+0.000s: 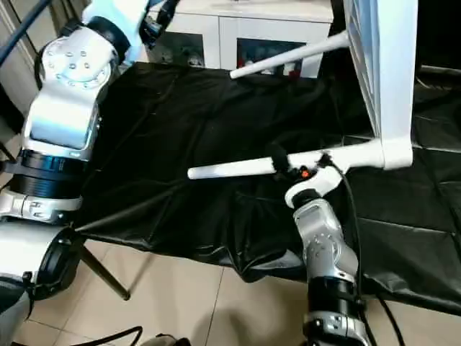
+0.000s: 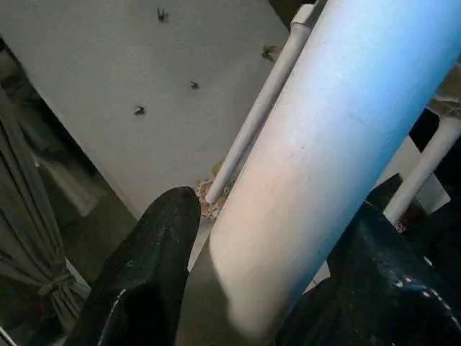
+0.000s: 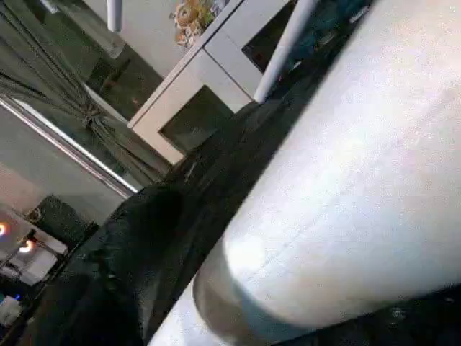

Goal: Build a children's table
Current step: Flip table

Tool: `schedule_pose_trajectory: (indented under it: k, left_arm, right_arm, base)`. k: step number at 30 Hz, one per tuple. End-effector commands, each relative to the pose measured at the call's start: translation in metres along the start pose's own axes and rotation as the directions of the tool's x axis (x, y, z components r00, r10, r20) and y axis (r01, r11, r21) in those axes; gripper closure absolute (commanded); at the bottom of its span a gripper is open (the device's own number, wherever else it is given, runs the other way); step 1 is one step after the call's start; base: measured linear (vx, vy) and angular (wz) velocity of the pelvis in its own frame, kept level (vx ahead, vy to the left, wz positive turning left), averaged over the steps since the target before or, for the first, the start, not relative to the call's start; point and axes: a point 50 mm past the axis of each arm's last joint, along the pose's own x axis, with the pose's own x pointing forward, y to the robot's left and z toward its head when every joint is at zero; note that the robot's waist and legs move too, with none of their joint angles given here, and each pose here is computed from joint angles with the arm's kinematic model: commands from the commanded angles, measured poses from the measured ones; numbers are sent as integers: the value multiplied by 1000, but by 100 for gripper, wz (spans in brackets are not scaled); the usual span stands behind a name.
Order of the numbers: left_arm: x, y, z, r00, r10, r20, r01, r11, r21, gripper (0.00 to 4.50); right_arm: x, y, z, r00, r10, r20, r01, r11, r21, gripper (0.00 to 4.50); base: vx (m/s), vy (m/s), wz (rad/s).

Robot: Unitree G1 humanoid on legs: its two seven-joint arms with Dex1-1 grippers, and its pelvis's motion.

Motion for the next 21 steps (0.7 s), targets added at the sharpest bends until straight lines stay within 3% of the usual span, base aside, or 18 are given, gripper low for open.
schedule_pose_trajectory:
  k: [1,9,17,21]
  left_arm:
    - [-3,-7,-23,996,-10,-83,-6,981,-193,197]
    - [-5,-5,-25,995,12,-101,-31,980,-195,197]
    - [-7,-5,-31,993,24,-114,-48,977,-208,197]
    - [-10,-9,-37,992,33,-122,-62,968,-245,198]
  right_arm:
    - [9,17,7,996,86,40,-86,996,11,138]
    - [12,22,17,989,120,83,-121,993,12,209]
    - [12,24,32,984,128,128,-121,991,-57,249]
    - [10,22,48,979,115,169,-90,985,-147,254]
  base:
    - [0,0,0]
    - [0,0,0]
    - [0,0,0]
    - [0,0,0]
